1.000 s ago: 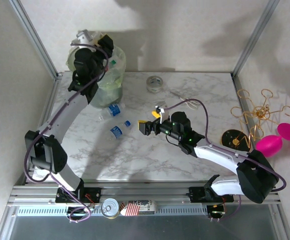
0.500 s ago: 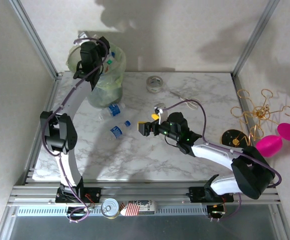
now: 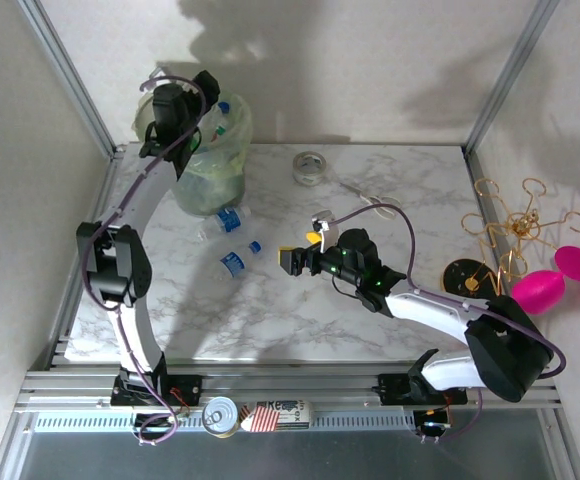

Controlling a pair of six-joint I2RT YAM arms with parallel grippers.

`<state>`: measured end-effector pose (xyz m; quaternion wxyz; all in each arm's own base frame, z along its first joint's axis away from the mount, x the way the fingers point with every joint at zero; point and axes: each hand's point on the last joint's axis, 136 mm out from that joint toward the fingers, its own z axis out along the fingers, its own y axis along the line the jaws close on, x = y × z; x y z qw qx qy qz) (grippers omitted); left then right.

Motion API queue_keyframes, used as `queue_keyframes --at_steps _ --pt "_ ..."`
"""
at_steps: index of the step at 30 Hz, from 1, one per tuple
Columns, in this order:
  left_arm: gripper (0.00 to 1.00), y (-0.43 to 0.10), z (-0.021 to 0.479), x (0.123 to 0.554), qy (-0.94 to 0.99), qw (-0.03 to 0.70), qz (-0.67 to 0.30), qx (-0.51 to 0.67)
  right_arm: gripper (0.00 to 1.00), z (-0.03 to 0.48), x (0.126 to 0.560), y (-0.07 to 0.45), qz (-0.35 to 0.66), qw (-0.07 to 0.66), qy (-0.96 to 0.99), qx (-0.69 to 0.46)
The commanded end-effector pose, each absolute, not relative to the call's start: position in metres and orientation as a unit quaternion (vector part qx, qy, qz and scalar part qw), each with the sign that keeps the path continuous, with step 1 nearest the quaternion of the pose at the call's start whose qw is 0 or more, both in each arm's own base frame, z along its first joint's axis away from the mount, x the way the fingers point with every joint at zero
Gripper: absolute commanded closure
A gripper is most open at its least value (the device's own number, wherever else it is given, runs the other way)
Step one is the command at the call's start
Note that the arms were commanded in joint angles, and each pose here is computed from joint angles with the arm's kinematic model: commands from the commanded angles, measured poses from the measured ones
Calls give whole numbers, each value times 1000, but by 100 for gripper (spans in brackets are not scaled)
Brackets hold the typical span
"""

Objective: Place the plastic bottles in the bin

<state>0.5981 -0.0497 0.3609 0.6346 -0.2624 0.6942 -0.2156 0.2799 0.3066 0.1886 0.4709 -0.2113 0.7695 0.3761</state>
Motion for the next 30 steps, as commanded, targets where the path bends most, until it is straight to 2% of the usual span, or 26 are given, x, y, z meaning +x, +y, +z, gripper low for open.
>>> queue_keyframes --at_steps 1,8,13,18,24,30 --pt "0 -45 422 550 656 679 -226 -239 1 188 284 308 374 474 770 -205" --pt "0 -32 458 466 614 720 -230 -227 1 186 289 318 382 467 769 -211" --pt "0 -38 444 424 613 713 -262 -215 1 187 293 328 392 459 767 -217" --pt "0 -53 397 394 632 683 -300 -210 1 186 296 334 397 452 768 -217" --pt "0 -83 316 364 702 610 -312 -193 1 179 299 335 394 444 777 -211" --pt "0 -112 243 332 760 548 -307 -165 1 157 318 314 331 440 823 -140"
